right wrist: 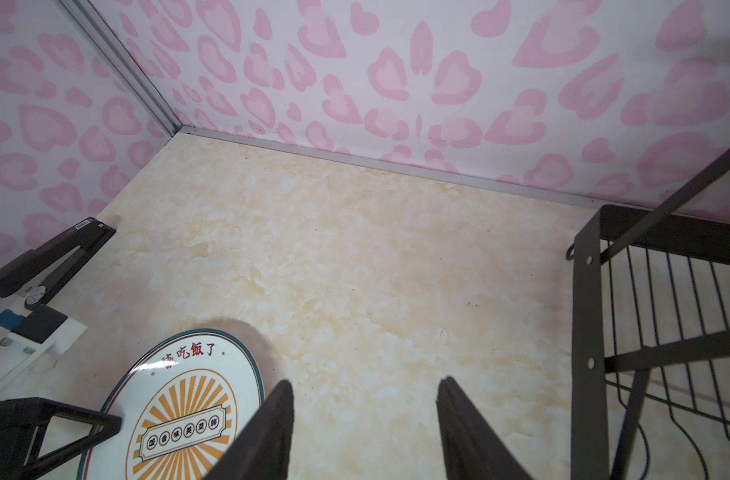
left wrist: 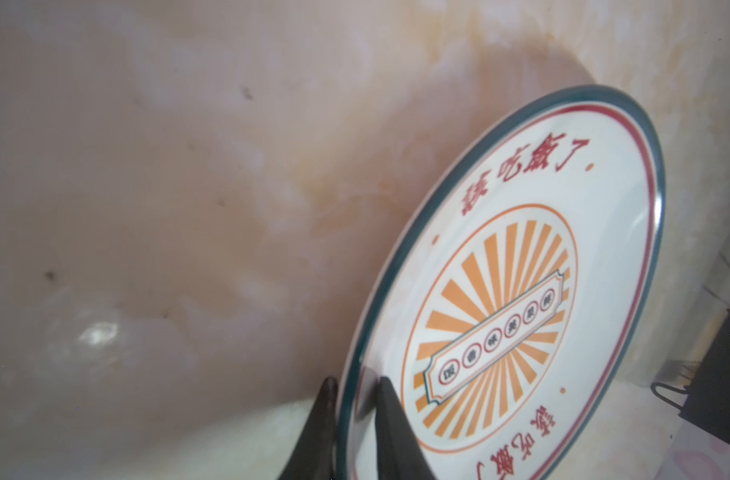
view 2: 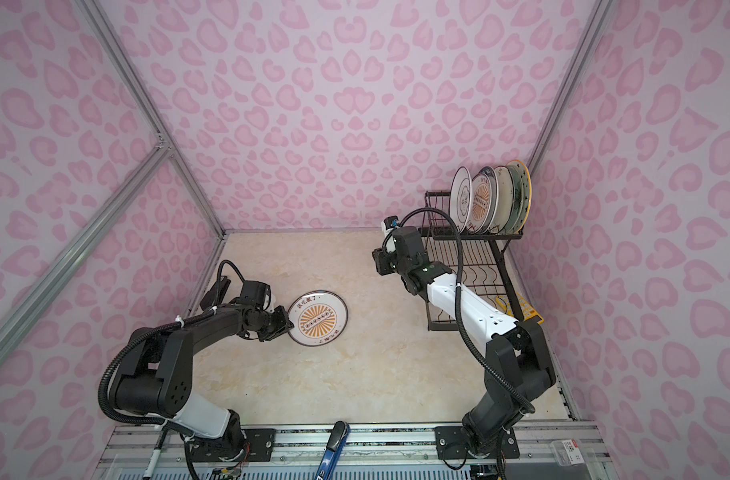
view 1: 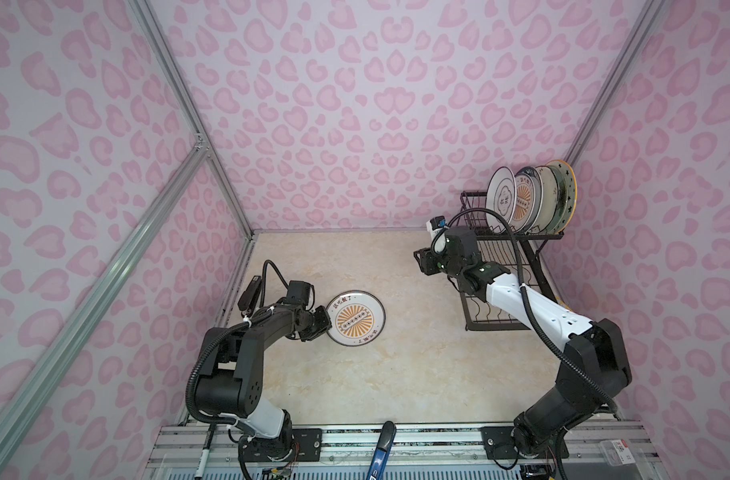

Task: Load the plates into the dish rack
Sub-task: 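Tilt the sunburst plate up with the left gripper while the right gripper approaches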

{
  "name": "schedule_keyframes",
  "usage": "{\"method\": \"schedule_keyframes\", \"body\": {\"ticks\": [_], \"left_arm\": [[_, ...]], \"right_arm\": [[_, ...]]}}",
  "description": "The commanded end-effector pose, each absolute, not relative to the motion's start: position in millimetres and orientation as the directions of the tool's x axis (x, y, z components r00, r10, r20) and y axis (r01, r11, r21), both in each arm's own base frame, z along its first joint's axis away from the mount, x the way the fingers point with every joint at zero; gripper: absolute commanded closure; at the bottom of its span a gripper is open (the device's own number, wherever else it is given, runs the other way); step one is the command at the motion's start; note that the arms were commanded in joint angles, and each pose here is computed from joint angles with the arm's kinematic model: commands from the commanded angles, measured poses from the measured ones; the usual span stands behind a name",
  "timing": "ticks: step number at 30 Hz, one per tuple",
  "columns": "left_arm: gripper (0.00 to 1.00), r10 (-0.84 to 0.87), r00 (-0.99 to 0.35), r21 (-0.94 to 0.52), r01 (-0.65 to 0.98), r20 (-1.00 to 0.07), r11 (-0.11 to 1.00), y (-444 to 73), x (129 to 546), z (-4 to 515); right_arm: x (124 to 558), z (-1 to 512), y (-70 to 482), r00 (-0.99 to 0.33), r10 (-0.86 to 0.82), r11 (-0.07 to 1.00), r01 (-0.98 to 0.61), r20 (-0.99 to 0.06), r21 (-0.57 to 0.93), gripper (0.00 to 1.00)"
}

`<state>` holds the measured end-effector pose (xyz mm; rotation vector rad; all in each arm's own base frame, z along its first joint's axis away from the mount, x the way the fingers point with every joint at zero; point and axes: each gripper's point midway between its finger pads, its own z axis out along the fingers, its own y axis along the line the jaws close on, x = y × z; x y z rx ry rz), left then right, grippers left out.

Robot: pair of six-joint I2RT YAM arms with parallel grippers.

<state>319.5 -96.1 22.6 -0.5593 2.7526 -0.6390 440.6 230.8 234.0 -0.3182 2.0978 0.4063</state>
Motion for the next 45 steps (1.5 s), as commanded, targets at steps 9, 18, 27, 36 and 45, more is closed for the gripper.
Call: {"method": "schedule_keyframes", "body": {"ticks": [9,18,27,36,45], "left_arm": [[0.93,-0.441,-0.881,-0.47,-0.321,-0.171,0.822,-93,333,13],[0.97,-0.433,-0.881,-0.521,-0.282,-0.193,0.806,-102,357,19],[0.97,-0.405,-0.892,-0.599,-0.215,-0.202,0.772,-113,373,31],[0.97,-0.361,-0.899,-0.635,-0.13,-0.249,0.762,-121,378,53],[0.97,-0.368,-0.892,-0.72,-0.072,-0.263,0.69,-133,387,73]], "right_arm": [[437,227,229,-0.535,-0.054,0.914,-0.367,-0.843,0.174,0.45],[427,206,234,-0.583,-0.012,0.897,-0.366,-0.812,0.249,0.45],[414,175,255,-0.669,0.085,0.834,-0.358,-0.739,0.42,0.45],[412,162,264,-0.707,0.126,0.799,-0.344,-0.696,0.494,0.45],[411,148,271,-0.744,0.139,0.778,-0.326,-0.653,0.538,0.42]]}}
